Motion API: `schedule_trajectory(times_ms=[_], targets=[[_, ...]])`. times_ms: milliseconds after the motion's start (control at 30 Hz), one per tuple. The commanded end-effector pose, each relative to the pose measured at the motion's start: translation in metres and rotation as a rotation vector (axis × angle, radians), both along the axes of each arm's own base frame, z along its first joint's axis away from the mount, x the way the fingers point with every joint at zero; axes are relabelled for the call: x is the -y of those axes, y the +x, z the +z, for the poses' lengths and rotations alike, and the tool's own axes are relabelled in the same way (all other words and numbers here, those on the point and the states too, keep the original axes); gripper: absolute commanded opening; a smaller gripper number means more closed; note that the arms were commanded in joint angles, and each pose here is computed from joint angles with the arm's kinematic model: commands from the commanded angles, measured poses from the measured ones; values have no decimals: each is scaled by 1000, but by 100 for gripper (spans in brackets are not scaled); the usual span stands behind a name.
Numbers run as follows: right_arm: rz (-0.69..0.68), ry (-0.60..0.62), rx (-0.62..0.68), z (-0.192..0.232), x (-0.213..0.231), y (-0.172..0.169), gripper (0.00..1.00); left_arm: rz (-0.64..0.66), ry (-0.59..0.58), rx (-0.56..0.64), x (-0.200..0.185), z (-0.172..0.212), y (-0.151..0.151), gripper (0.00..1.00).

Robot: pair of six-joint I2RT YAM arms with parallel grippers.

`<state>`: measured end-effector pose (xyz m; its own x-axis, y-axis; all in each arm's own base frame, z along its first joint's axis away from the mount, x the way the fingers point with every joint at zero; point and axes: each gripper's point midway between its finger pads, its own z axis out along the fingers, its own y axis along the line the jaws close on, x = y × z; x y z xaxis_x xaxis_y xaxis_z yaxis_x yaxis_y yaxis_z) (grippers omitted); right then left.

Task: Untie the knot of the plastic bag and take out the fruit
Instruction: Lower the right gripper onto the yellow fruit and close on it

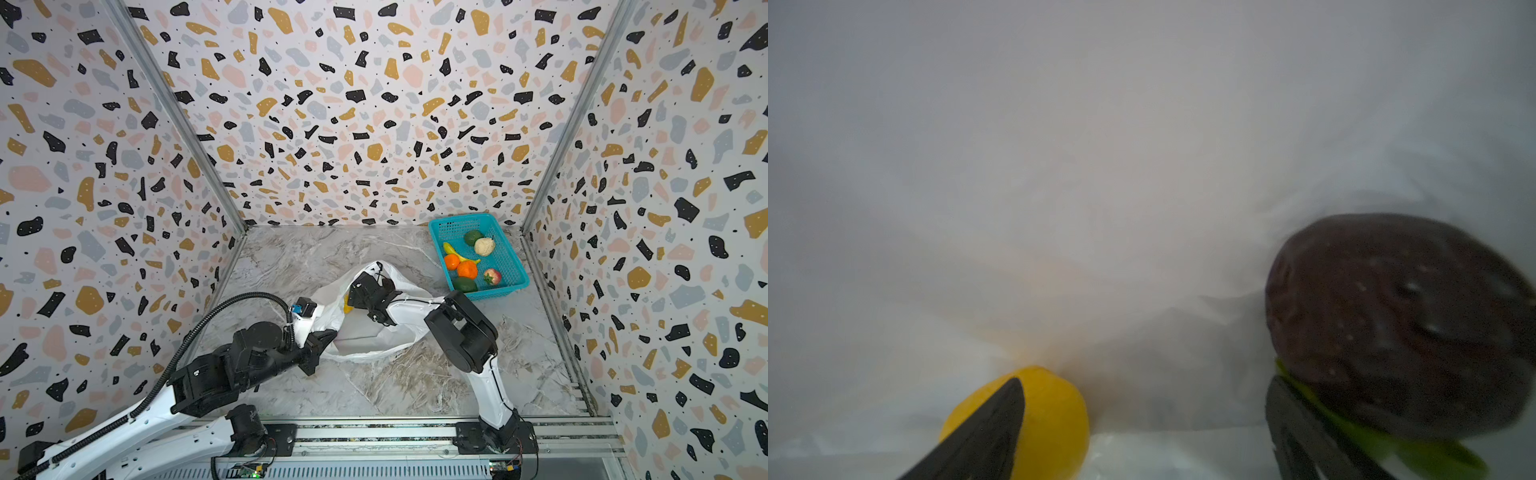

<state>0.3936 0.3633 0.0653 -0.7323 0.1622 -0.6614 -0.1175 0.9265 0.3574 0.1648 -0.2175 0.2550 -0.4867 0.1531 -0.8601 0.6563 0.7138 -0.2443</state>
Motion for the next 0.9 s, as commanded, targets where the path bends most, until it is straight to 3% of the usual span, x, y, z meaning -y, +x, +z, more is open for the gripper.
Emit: schedule_trajectory(times_ms=[0,233,500,867], targets=[[-4,-21,36,26,17,-8,91,-40,-50,0,5,9,-7,0],[123,63,33,29,-20,-18,90,29,-46,5,-3,1,1,0],[117,-43,28,4,-38,5,91,9,-69,-1,3,0,0,0],[110,-65,17,-11,-39,7,69,7,-62,0,1,-1,-2,0]])
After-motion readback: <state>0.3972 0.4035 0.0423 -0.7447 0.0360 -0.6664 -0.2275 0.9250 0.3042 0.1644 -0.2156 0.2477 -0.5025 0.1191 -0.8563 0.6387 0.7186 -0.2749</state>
